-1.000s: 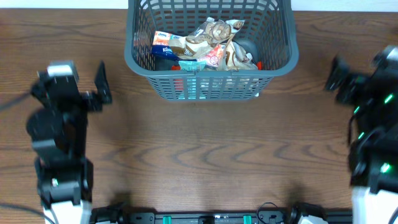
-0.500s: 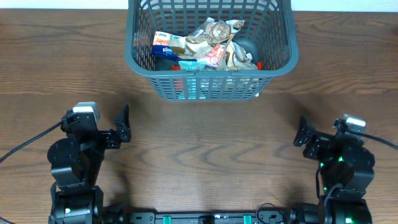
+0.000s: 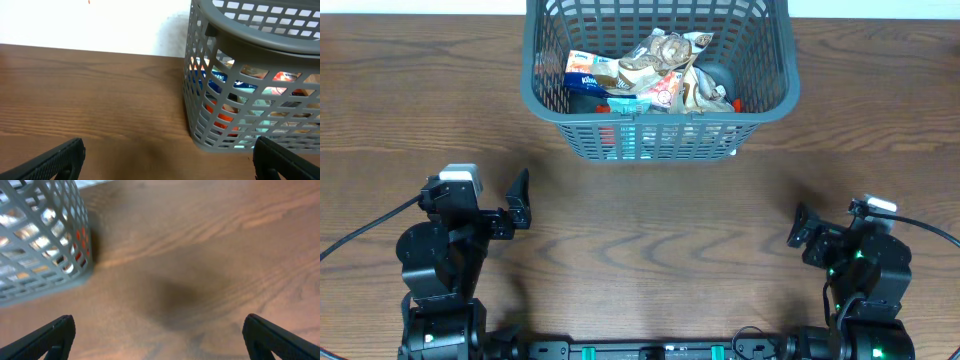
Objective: Pack container
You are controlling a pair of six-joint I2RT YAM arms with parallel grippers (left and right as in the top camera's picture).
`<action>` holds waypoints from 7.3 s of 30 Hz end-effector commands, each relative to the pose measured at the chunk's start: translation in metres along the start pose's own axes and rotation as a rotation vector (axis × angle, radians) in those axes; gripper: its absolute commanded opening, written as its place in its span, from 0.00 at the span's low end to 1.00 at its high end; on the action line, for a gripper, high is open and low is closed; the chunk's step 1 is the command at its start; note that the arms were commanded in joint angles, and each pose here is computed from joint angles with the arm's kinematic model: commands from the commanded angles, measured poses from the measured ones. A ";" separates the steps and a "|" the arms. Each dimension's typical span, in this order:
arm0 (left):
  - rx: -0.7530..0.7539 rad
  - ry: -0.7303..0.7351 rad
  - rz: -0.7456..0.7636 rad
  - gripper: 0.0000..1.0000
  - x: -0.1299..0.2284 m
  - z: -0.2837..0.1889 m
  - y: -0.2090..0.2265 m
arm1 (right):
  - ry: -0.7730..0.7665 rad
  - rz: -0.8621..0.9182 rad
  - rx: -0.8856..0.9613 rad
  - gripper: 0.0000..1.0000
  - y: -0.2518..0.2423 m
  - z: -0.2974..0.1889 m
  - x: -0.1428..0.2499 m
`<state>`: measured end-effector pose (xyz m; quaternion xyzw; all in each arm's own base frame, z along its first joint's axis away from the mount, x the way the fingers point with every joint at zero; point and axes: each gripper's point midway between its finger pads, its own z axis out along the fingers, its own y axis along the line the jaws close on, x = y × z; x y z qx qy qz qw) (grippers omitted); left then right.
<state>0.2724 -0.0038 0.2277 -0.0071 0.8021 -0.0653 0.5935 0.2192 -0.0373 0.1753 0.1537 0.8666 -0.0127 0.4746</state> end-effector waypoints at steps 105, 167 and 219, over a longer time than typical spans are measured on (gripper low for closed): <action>-0.030 -0.240 0.103 0.99 0.022 -0.008 -0.010 | -0.498 -0.189 -0.218 0.99 0.042 0.025 0.010; -0.151 -0.146 0.092 0.99 0.094 -0.002 0.018 | -0.497 -0.189 -0.218 0.99 0.042 0.025 0.010; -0.151 -0.146 0.092 0.99 0.094 -0.002 0.018 | -0.497 -0.189 -0.218 0.99 0.042 0.025 0.010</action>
